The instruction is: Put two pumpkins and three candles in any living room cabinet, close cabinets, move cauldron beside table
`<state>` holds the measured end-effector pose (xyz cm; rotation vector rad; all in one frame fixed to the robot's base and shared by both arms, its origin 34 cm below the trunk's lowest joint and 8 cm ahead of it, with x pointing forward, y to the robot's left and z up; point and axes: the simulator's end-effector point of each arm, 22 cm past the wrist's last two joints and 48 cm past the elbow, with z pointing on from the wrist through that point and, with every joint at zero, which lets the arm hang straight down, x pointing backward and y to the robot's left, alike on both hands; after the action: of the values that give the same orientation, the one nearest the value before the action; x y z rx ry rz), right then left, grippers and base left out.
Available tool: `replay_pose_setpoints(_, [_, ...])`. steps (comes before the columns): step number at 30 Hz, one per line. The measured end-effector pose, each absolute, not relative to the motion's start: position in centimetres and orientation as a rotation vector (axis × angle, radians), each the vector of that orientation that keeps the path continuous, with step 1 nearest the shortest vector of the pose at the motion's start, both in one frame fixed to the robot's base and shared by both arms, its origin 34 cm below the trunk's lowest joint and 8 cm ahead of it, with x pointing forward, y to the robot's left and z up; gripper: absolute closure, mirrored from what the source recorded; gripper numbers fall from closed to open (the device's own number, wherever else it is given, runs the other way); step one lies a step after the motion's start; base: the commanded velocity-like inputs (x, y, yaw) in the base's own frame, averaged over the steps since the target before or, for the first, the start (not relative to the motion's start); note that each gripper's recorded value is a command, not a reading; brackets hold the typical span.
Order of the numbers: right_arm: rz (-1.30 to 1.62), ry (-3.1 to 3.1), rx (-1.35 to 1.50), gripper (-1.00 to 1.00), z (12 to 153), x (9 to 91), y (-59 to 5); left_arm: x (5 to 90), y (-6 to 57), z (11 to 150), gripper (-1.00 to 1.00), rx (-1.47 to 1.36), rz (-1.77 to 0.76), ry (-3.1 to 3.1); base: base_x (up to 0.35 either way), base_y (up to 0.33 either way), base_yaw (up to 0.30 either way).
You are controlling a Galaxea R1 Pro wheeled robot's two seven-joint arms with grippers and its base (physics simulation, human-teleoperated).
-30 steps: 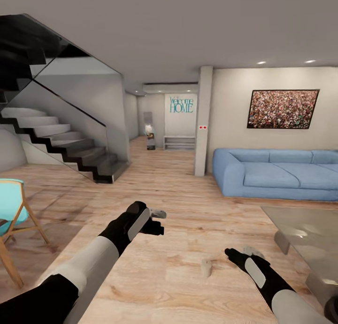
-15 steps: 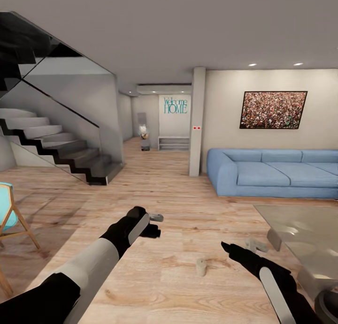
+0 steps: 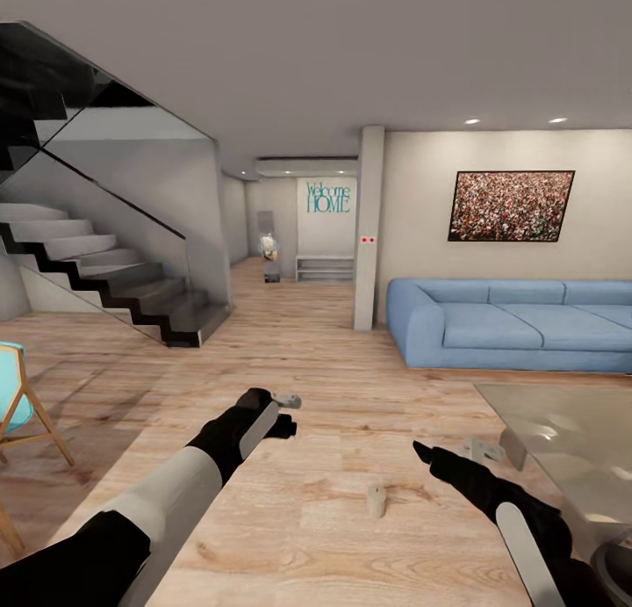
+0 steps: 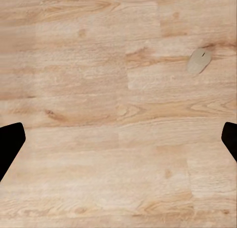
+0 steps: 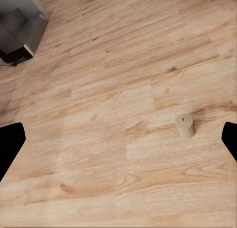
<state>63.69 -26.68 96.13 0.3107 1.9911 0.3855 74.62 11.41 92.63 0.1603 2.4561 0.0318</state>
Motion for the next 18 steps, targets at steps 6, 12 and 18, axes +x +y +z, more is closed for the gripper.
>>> replay_pose_setpoints(6, [0.373,1.992,0.367,-1.00,96.1,63.0,-28.9,75.0,11.5,92.9,-1.00,0.140,0.036,2.432,0.023,-0.022,0.000])
replay_pose_setpoints(12, [0.357,1.973,0.435,-1.00,96.2,62.7,-31.3,75.0,10.9,92.9,-1.00,0.147,0.000,2.433,0.155,-0.143,-0.052])
replay_pose_setpoints(18, [0.354,1.969,0.449,-1.00,96.2,62.7,-31.7,74.9,8.8,92.9,-1.00,0.190,-0.124,2.422,0.086,-0.068,-0.070])
